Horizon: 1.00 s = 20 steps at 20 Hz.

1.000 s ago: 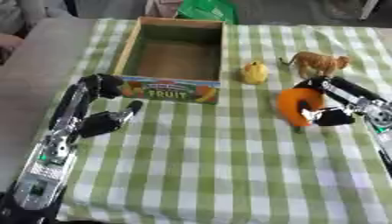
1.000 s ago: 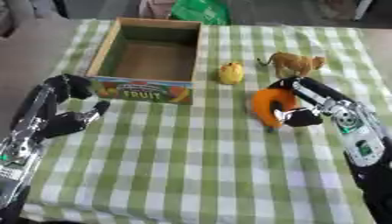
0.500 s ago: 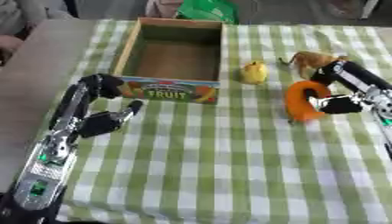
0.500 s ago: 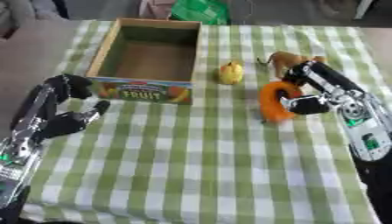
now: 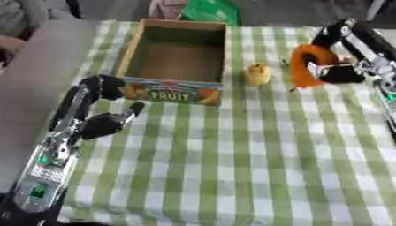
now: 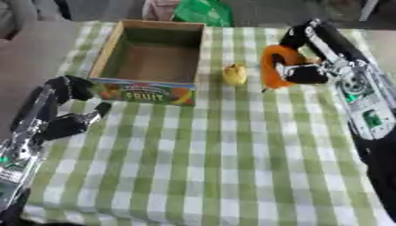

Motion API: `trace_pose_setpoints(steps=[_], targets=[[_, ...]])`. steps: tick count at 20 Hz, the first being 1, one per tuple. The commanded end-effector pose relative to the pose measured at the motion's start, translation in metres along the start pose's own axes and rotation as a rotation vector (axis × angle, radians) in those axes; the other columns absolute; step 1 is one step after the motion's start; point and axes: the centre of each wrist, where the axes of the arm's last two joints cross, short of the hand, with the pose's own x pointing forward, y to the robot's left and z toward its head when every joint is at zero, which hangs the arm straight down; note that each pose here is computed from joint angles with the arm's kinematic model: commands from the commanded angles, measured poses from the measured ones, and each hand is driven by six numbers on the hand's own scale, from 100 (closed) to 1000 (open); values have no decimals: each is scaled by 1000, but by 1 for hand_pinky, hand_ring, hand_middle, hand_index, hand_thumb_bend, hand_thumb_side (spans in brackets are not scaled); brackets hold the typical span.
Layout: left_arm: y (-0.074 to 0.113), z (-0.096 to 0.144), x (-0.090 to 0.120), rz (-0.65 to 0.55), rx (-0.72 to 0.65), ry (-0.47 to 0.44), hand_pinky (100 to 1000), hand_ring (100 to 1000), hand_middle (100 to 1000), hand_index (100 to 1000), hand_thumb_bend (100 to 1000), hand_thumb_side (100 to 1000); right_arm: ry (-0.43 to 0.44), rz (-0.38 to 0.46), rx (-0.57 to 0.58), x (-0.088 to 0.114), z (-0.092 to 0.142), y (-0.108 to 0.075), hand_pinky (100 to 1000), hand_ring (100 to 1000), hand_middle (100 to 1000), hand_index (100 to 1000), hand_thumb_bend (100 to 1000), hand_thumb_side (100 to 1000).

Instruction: Pick up objects on the table and place them in the box.

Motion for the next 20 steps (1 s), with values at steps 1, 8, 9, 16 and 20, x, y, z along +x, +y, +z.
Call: trace_pose_setpoints(steps=[1,8,9,16,20], targets=[[4,-3,9,-7,-8,-40,682,604,472,650,534,165,-17,30,-51,5,-14,-18,666,622,326,409,100,100],[-1,-9,17,7,-37,-74,682,604,472,649,537,163,28,32,-120,12,-47,-22,663,618,323,410,100,100],[-2,-10,18,10,-43,-83,682,603,472,649,538,162,37,32,-128,13,-51,-21,663,618,323,410,100,100],[-12,-23,35,32,-101,-154,681,603,472,648,540,159,99,47,-189,18,-75,-11,663,617,321,409,100,100],[-16,-28,44,38,-136,-193,681,604,472,649,542,160,132,59,-216,20,-81,0,664,619,322,413,100,100]])
